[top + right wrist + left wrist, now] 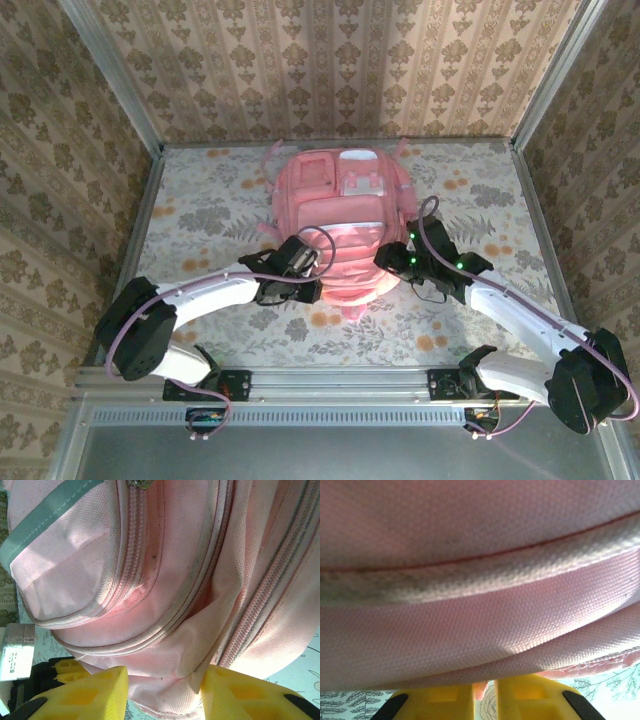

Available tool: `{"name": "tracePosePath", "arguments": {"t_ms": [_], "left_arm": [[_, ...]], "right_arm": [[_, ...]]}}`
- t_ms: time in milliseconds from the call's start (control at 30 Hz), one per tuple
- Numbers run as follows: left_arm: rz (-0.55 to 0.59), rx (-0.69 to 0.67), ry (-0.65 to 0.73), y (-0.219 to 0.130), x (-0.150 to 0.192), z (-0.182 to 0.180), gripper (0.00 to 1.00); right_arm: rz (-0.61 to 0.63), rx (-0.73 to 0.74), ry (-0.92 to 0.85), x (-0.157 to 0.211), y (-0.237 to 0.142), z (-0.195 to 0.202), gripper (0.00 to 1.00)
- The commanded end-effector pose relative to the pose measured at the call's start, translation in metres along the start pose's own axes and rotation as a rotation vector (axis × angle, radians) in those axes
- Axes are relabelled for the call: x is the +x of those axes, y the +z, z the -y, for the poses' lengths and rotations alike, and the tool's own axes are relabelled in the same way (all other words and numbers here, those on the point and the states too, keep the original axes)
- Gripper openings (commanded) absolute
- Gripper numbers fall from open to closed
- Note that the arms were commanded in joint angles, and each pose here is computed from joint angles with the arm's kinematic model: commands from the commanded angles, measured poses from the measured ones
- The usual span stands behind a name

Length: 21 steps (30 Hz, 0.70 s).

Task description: Pack the student bag

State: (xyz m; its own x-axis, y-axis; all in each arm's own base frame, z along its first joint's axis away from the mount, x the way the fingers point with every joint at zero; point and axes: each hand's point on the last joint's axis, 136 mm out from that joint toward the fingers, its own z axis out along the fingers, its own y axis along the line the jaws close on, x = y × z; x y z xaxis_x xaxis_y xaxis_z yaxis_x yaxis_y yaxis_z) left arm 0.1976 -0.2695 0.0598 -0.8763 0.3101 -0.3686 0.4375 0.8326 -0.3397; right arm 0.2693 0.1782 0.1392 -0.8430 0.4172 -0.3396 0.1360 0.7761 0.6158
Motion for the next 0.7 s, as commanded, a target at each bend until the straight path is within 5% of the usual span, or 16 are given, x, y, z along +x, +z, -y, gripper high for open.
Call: {"name": "tracePosePath", "arguments": {"t_ms": [0, 300, 500, 667], "left_arm": [[-0.02, -0.007, -0.011, 0.008, 0.008, -0.004, 0.19], [-0.033, -0.001, -0.01, 0.022, 0.009, -0.004, 0.21], [-0.031, -0.017, -0.003, 0.024, 0.008, -0.007, 0.01], [0.0, -0.03, 0.01, 0.01, 0.003, -0.008, 0.0]], "right_arm": [[-0.003, -0.056, -0.003, 0.002, -0.003, -0.01, 0.43], [-0.012, -0.059, 0.01, 0.005, 0.001, -0.008, 0.43], [-0.009, -0.054, 0.005, 0.004, -0.003, -0.008, 0.42], [0.007, 0.002, 0.039, 0.005, -0.011, 0.003, 0.42]]}}
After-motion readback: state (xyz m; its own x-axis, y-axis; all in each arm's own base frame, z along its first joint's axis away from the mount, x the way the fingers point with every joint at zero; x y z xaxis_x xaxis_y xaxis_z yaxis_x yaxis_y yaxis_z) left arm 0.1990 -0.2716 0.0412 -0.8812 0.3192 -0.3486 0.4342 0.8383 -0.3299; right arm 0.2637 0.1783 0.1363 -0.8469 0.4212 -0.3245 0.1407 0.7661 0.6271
